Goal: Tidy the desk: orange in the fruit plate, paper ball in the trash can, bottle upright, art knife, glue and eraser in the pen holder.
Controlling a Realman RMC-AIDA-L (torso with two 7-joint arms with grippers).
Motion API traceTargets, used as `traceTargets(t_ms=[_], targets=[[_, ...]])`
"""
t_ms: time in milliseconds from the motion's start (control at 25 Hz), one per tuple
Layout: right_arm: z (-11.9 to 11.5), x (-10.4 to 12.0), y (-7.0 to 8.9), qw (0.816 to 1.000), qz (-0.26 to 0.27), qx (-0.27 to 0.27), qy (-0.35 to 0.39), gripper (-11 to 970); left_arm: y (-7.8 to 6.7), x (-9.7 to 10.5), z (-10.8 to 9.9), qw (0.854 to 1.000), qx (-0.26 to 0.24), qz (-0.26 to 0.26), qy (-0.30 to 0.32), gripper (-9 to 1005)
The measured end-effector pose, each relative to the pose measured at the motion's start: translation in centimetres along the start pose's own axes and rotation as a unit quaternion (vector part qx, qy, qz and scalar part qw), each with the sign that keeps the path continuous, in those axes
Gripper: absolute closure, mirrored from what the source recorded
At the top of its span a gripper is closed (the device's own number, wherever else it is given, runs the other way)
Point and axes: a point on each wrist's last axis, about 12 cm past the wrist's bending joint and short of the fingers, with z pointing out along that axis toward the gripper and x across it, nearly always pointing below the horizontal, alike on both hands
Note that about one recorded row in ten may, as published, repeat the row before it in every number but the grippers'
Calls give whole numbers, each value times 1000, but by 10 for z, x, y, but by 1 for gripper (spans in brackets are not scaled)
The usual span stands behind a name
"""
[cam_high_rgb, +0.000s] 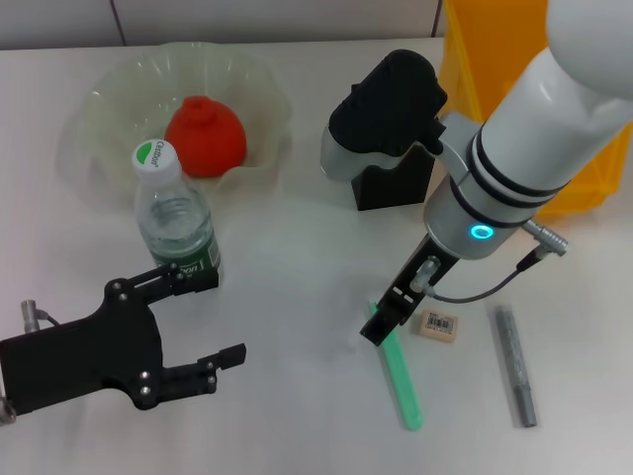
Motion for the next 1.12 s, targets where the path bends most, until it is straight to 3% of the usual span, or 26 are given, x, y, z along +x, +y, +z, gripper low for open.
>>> traceTargets(t_ms=[480,680,1120], targets=[[12,-1,1,1000,10,-2,12,164,-1,2,1,1000,2,0,1,197],[15,-1,2,1000,10,-5,9,360,-2,3,1,1000,3,-4,1,197],[20,-1,7,1000,5,-17,10,467,-3,3,1,1000,6,-5,-2,196]])
